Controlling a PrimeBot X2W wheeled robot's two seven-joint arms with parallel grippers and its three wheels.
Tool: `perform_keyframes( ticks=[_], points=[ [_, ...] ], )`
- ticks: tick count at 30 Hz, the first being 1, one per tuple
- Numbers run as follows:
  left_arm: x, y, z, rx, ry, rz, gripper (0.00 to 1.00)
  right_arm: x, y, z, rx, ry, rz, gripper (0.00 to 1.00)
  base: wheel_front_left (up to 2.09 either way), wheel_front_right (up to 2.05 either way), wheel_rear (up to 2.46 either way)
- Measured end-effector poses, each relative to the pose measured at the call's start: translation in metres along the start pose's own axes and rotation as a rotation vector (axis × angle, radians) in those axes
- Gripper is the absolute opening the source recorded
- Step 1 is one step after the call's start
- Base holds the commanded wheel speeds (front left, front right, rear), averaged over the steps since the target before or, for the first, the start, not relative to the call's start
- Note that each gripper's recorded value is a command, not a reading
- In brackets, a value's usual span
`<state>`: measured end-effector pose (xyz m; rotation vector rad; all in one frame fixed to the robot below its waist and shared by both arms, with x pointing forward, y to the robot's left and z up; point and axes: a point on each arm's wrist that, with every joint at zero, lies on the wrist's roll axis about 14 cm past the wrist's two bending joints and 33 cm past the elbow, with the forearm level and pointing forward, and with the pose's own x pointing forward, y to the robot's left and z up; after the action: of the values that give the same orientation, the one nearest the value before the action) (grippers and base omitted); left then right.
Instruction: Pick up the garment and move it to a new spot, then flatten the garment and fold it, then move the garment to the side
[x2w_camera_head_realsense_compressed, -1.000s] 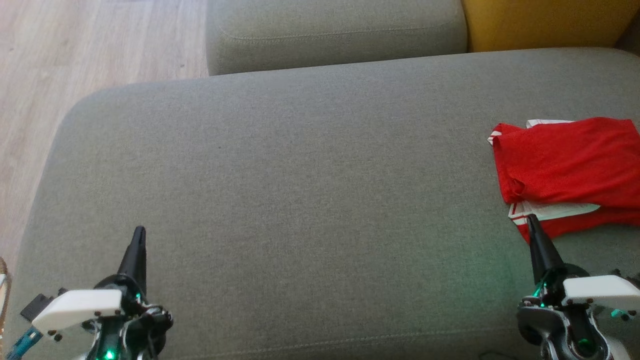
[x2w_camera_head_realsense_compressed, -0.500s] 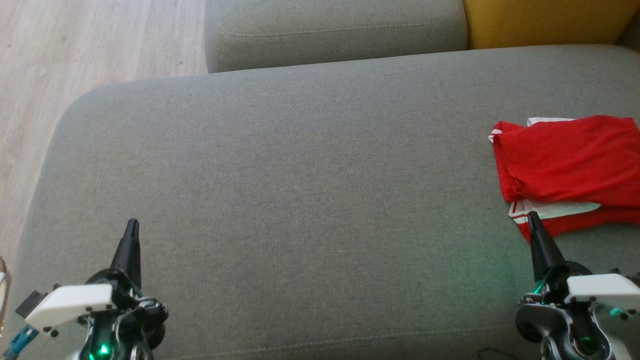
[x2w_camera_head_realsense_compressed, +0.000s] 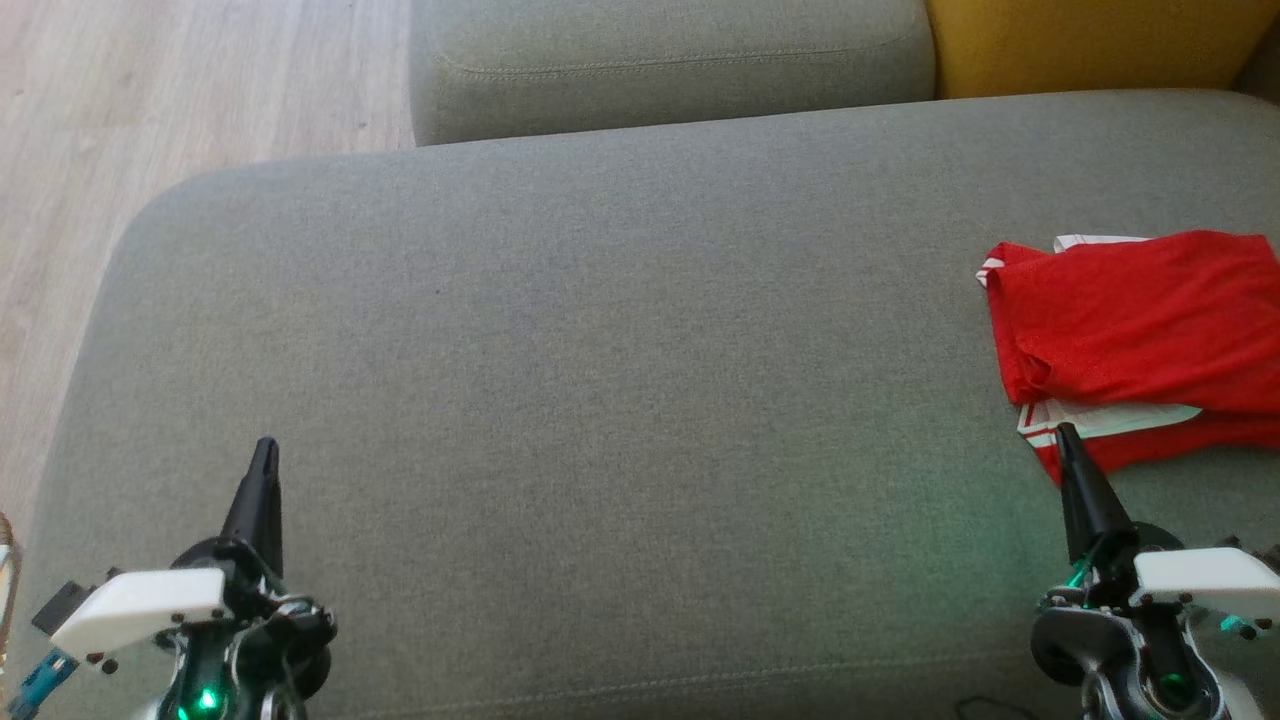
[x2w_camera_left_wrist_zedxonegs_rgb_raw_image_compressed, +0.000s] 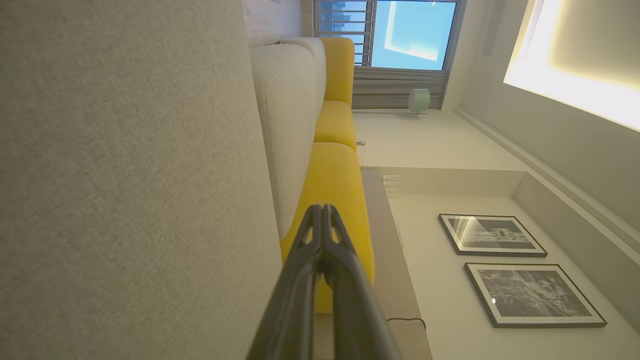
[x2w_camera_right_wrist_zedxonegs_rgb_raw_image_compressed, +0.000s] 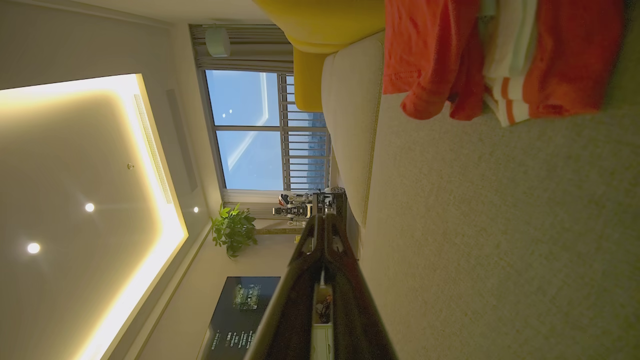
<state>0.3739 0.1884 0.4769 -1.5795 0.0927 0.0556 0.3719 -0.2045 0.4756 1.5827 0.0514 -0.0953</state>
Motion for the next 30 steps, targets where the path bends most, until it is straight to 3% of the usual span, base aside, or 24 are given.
perform_keyframes(
  ticks=[30],
  points=[
    [-0.0002,0.0007,-0.0005,-0.001,0.004,0.002,0.0,0.0,0.0,0.0,0.0,0.0,0.0,0.0,0.0,0.0,0.0]
  ],
)
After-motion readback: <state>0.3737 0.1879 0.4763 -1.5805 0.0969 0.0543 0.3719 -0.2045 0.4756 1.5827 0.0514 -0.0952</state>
